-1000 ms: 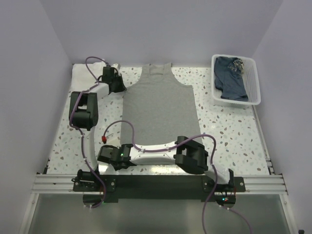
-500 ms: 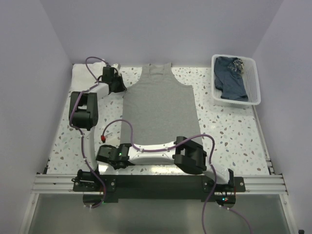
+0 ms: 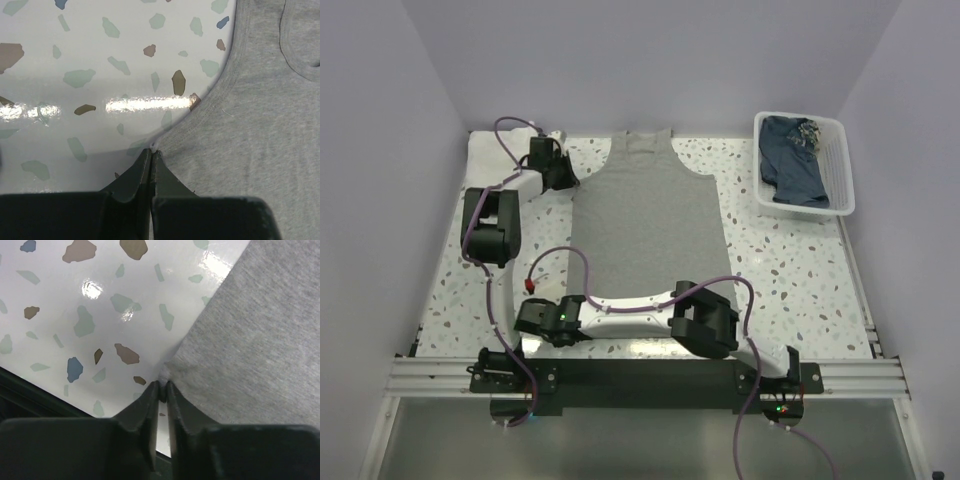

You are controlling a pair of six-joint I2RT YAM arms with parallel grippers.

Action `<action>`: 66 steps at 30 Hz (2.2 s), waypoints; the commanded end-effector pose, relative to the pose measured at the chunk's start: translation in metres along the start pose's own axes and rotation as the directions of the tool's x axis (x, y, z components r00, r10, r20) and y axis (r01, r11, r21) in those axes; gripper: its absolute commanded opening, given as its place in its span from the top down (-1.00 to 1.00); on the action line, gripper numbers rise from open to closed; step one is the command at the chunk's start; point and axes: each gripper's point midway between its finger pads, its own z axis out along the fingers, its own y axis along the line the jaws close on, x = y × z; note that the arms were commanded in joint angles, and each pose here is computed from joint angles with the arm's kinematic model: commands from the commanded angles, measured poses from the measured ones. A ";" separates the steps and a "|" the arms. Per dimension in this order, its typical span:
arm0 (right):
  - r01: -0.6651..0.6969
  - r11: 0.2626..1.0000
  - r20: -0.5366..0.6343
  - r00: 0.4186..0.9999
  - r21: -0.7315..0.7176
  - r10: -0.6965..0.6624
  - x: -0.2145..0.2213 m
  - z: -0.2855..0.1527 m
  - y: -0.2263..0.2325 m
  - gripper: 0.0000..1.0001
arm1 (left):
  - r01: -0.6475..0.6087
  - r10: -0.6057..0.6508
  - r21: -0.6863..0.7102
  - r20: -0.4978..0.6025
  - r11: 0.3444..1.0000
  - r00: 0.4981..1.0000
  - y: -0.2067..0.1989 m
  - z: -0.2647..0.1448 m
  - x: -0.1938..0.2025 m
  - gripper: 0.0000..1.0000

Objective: Fold and stack the tank tops

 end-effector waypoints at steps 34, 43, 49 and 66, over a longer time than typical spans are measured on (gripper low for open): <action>-0.176 0.865 -0.030 0.982 -0.469 0.184 -0.019 -0.110 0.001 1.00 | 0.166 -0.159 -0.020 0.201 0.986 0.967 -0.013 -0.051 -0.088 1.00; -0.293 0.858 -0.069 0.954 -0.422 0.291 0.001 -0.093 -0.053 1.00 | 0.158 -0.159 0.022 0.178 0.987 0.971 -0.046 -0.031 -0.083 1.00; -0.334 0.859 -0.093 0.941 -0.388 0.324 0.023 -0.084 -0.073 1.00 | 0.144 -0.148 0.038 0.161 0.989 0.976 -0.068 -0.018 -0.073 1.00; -0.437 0.823 -0.089 0.896 -0.362 0.436 0.044 -0.083 -0.104 1.00 | 0.097 -0.106 0.077 0.115 0.992 0.988 -0.114 0.010 -0.050 1.00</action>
